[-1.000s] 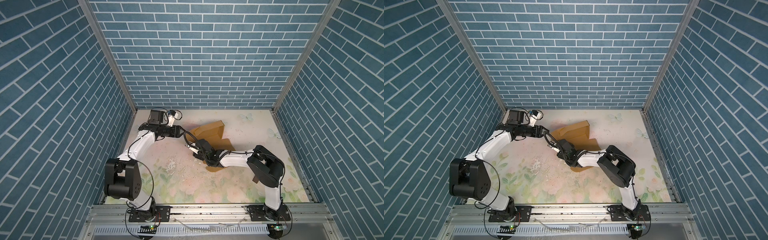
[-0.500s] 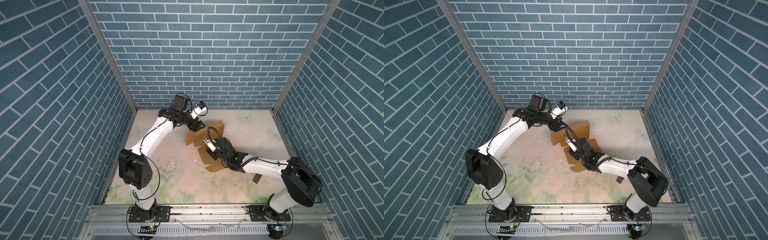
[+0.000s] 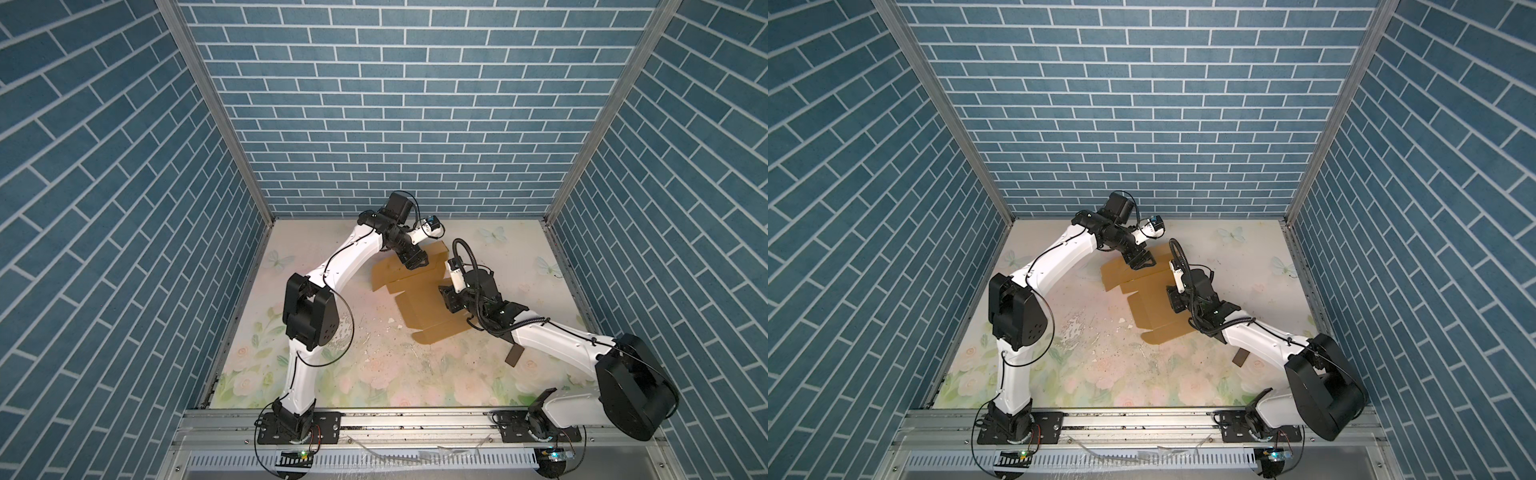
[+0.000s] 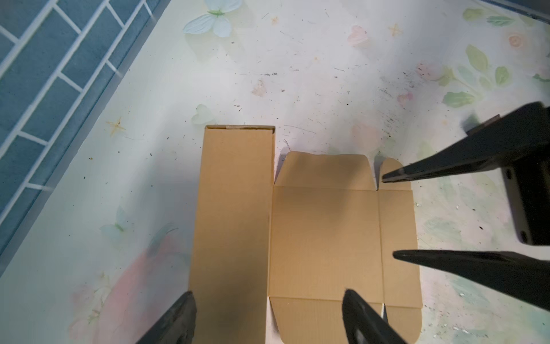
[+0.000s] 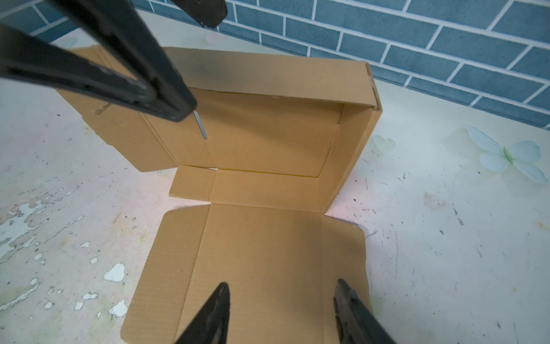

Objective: Assemble paper box
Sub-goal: Turn over the paper box at the top-center of the table.

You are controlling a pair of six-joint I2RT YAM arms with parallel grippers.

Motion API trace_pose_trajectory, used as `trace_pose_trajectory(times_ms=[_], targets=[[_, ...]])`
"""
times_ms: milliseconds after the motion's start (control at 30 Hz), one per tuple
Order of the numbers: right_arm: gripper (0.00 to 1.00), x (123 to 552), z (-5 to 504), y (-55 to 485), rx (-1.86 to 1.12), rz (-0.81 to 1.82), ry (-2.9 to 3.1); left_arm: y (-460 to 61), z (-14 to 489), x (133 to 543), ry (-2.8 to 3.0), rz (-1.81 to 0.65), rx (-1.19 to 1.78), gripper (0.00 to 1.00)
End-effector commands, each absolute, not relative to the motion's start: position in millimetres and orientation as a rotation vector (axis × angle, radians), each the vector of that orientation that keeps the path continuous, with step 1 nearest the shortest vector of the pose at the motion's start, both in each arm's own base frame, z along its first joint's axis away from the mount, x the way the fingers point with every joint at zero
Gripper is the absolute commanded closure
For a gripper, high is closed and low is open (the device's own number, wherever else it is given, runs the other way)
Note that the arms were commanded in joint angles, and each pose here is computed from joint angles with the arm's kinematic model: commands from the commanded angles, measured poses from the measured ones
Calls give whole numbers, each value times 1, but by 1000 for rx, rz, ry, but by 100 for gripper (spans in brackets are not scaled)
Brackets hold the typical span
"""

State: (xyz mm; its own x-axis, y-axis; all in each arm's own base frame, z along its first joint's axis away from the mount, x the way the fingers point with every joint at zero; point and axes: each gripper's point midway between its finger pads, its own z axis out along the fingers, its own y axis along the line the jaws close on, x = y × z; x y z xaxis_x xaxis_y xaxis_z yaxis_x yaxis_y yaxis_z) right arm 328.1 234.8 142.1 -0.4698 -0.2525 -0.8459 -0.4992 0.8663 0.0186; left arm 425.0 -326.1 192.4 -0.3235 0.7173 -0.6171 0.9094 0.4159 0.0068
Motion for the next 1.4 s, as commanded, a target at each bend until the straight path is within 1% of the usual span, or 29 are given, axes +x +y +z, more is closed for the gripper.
trace_pose_trajectory(times_ms=[0, 133, 267, 400, 500, 700, 867, 1000, 1167, 1300, 1367], targets=[[43, 323, 138, 224, -449, 375, 2140, -321, 183, 429, 2217, -395, 1338, 21], [43, 321, 138, 224, -414, 416, 2171, -317, 175, 437, 2241, -343, 1320, 21], [43, 324, 124, 215, -341, 413, 2258, -317, 166, 435, 2322, -370, 1262, 24], [43, 327, 113, 212, -197, 514, 2355, -316, 163, 425, 2396, -434, 1185, 27], [43, 325, 101, 203, -46, 554, 2443, -310, 155, 425, 2467, -420, 1085, 29], [43, 305, 82, 200, 202, 703, 2574, -311, 158, 408, 2530, -531, 993, 29], [44, 300, 65, 220, 267, 860, 2616, -314, 180, 400, 2507, -611, 956, 25], [44, 302, 43, 215, 262, 776, 2677, -309, 189, 392, 2507, -656, 916, 23], [44, 309, 30, 212, 258, 735, 2718, -296, 193, 395, 2495, -611, 894, 23], [44, 311, 45, 197, 337, 731, 2687, -281, 207, 402, 2457, -491, 894, 22], [43, 305, 53, 186, 347, 703, 2682, -269, 212, 405, 2449, -478, 869, 22]])
